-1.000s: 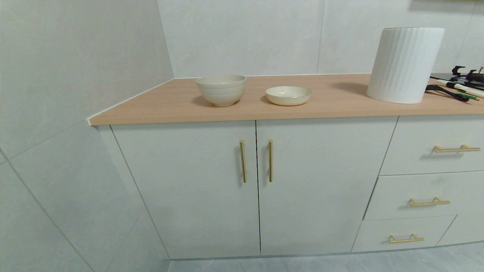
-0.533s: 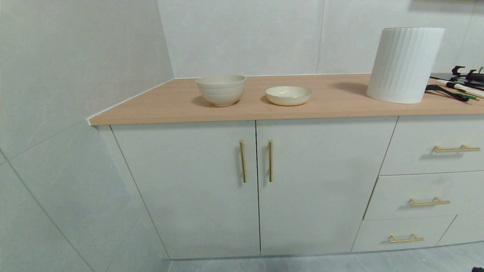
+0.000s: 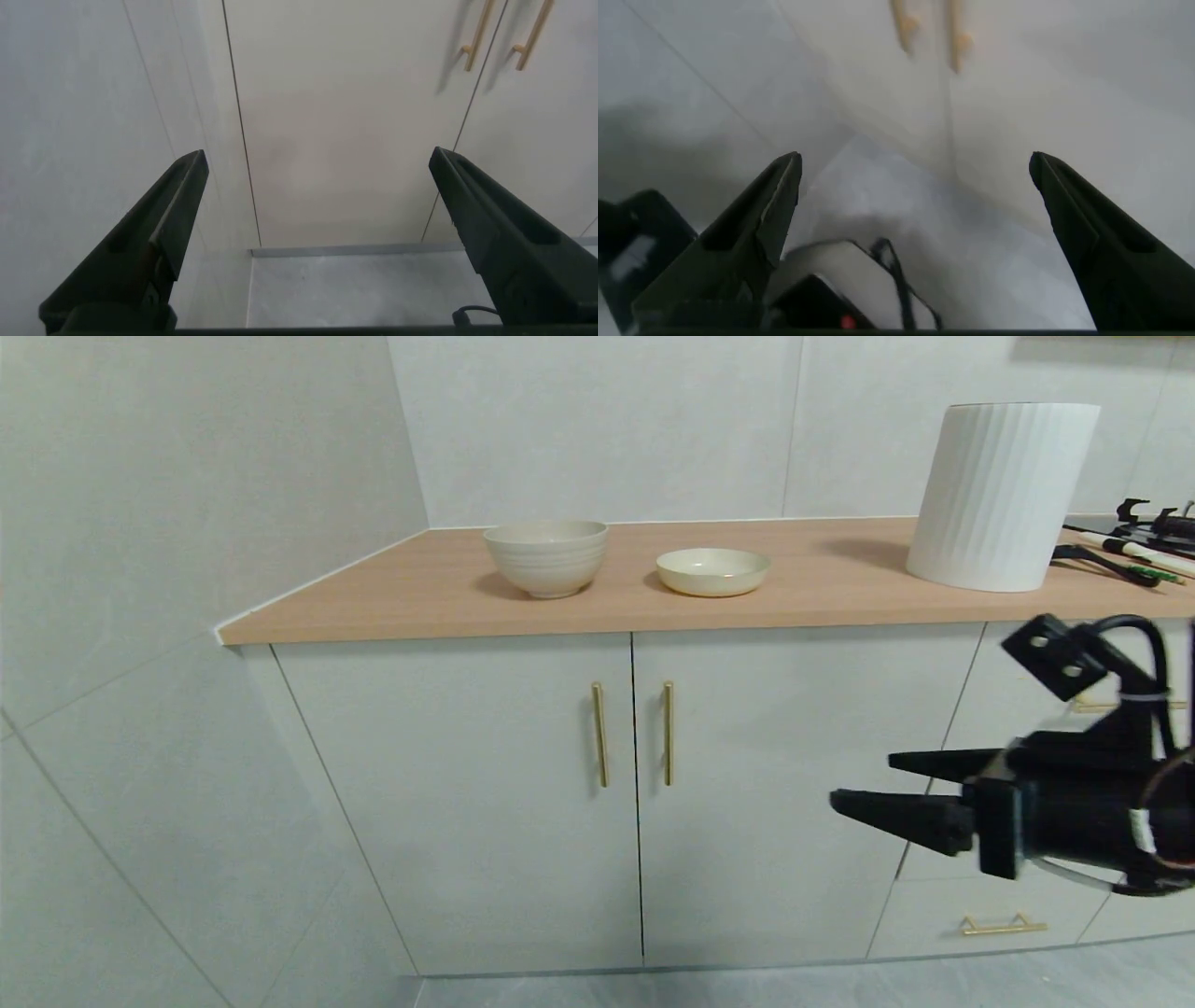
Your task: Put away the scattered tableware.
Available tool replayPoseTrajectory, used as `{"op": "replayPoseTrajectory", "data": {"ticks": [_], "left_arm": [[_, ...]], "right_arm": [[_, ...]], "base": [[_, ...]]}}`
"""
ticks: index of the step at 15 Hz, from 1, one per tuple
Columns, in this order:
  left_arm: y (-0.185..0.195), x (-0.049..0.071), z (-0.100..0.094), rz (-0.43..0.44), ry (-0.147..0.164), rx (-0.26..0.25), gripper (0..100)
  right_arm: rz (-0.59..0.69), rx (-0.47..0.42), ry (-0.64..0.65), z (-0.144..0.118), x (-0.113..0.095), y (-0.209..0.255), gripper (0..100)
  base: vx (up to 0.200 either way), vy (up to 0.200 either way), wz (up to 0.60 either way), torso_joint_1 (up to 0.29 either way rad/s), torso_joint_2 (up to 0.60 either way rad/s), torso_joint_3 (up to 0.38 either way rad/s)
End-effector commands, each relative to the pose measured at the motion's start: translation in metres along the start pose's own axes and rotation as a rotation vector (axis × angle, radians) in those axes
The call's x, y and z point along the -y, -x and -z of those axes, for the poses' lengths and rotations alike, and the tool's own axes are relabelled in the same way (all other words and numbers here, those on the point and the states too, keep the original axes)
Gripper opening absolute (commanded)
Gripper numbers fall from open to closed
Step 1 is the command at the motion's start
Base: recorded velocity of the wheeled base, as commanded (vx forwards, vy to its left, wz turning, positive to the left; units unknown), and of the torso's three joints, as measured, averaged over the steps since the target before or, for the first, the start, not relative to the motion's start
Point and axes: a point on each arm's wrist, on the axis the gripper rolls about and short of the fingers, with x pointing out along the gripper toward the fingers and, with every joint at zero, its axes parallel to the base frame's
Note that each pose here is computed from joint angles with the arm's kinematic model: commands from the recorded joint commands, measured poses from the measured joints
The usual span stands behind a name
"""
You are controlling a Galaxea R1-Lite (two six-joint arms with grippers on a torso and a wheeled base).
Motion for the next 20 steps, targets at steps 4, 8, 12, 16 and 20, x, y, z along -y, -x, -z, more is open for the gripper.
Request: {"op": "replayPoseTrajectory", "data": {"ticks": [4, 8, 12, 16, 20], "left_arm": [[0.000, 0.000, 0.000, 0.000, 0.000, 0.000, 100], [0.000, 0.000, 0.000, 0.000, 0.000, 0.000, 100], [0.000, 0.000, 0.000, 0.000, 0.000, 0.000, 100], [0.000, 0.000, 0.000, 0.000, 0.000, -0.002, 100], [0.000, 0.000, 0.000, 0.000, 0.000, 0.000, 100]], "right_arm": [[-0.052, -0.102, -0.058, -0.008, 0.004, -0.115, 100], [-0.024, -0.020, -0.103, -0.004, 0.017, -0.168, 100], [-0.027, 0.026, -0.147, 0.006, 0.024, -0.199, 100], [-0.047, 0.092, -0.237, 0.006, 0.029, -0.218, 100], [-0.052, 0.108, -0.255, 0.007, 0.032, -0.230, 100]], "base": [[0.000, 0.000, 0.00, 0.000, 0.00, 0.000], [0.000, 0.000, 0.00, 0.000, 0.00, 0.000], [0.000, 0.000, 0.00, 0.000, 0.00, 0.000], [0.000, 0.000, 0.00, 0.000, 0.00, 0.000], [0.000, 0.000, 0.00, 0.000, 0.00, 0.000]]}}
